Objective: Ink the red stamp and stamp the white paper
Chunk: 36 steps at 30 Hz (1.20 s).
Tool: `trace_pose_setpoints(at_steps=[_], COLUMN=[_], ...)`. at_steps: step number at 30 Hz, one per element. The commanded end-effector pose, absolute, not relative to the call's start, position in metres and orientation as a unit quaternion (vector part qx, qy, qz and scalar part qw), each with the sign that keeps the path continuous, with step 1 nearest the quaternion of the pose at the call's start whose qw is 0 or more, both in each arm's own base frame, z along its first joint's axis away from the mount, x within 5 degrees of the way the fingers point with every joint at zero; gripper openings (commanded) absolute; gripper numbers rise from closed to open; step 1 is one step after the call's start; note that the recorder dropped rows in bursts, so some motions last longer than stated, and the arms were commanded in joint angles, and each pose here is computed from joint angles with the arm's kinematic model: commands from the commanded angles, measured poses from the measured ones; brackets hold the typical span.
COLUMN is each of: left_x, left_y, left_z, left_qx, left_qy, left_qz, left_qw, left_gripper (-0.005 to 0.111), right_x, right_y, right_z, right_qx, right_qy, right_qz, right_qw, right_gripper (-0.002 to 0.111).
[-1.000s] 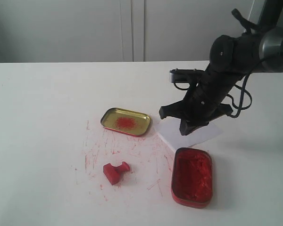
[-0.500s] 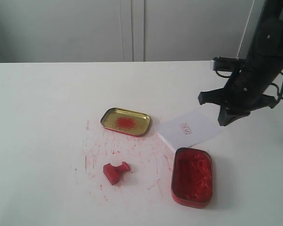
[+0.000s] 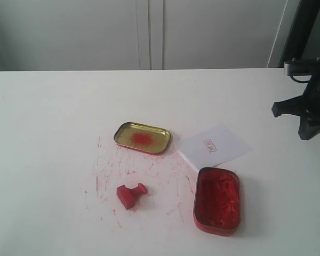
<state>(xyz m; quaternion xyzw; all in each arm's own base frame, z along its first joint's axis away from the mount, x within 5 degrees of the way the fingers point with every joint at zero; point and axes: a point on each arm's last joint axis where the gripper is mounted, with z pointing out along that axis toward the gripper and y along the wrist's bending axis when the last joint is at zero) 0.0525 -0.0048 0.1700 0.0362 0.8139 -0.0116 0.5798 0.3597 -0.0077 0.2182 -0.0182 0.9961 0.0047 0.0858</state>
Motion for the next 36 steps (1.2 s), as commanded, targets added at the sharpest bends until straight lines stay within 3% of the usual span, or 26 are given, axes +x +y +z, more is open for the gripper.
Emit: trace_pose_setpoints(at_steps=[1, 18, 30, 36], left_x=[0.052, 0.052, 0.052, 0.052], left_y=[-0.005, -0.005, -0.005, -0.005], left_z=[0.169, 0.169, 0.169, 0.169], left_qx=[0.035, 0.035, 0.035, 0.035], left_qy=[0.813, 0.813, 0.813, 0.813], left_qz=[-0.012, -0.012, -0.012, -0.012], left_qw=[0.581, 0.581, 0.581, 0.581], left_gripper=[0.000, 0.000, 0.000, 0.000], right_x=[0.355, 0.314, 0.230, 0.182], right_y=[-0.011, -0.009, -0.006, -0.005], right_z=[0.220, 0.234, 0.292, 0.303], right_qx=[-0.019, -0.019, -0.020, -0.019], right_qy=[0.997, 0.997, 0.973, 0.949], right_qz=[-0.001, 0.000, -0.009, -0.013], right_qw=[0.071, 0.069, 0.231, 0.314], right_gripper=[0.000, 0.000, 0.000, 0.000])
